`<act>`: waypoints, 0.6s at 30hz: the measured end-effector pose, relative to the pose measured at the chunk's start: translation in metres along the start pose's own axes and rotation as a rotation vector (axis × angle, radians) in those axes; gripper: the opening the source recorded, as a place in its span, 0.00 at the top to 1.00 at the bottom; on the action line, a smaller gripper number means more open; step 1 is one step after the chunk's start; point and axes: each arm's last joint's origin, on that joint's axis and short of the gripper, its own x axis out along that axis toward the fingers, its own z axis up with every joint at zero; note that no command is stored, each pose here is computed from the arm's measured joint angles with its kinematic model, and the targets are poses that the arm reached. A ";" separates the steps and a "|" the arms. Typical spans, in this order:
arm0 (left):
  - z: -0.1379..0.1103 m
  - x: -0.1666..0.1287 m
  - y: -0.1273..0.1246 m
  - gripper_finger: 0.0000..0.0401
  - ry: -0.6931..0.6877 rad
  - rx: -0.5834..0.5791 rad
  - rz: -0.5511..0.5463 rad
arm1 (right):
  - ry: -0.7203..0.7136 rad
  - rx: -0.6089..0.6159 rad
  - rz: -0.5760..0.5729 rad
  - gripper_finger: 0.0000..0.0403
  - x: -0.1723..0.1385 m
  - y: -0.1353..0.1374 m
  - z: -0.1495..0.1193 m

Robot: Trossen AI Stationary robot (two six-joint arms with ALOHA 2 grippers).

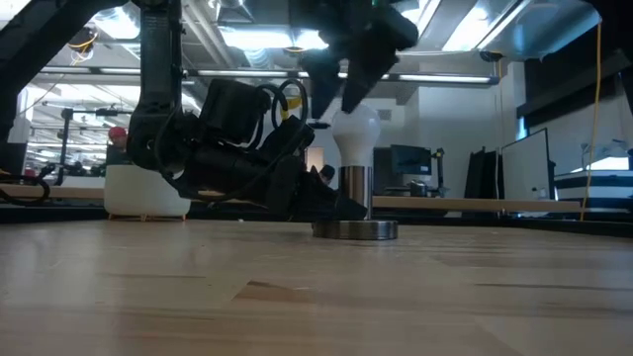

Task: Screw lightbulb
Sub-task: Remove the lightbulb from the lamp

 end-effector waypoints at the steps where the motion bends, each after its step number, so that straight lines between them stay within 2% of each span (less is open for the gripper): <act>1: 0.000 0.000 0.000 0.52 -0.001 0.000 0.000 | -0.001 0.007 0.000 0.15 -0.002 0.001 0.000; 4: 0.000 0.000 0.000 0.52 -0.001 0.001 0.000 | 0.002 0.043 0.005 0.05 -0.006 0.000 0.001; 6: 0.000 0.000 0.000 0.52 0.001 -0.001 0.000 | 0.001 0.103 0.002 0.02 -0.013 0.000 0.002; 11: -0.001 0.000 0.000 0.52 0.006 -0.005 0.001 | -0.049 0.339 -0.017 0.06 -0.043 -0.006 0.006; 14: -0.001 0.000 0.000 0.52 0.006 -0.005 0.000 | -0.088 0.589 0.028 0.09 -0.055 -0.015 0.003; 18: -0.001 0.000 0.000 0.52 0.006 -0.005 0.001 | -0.031 1.030 0.181 0.10 -0.057 -0.025 -0.012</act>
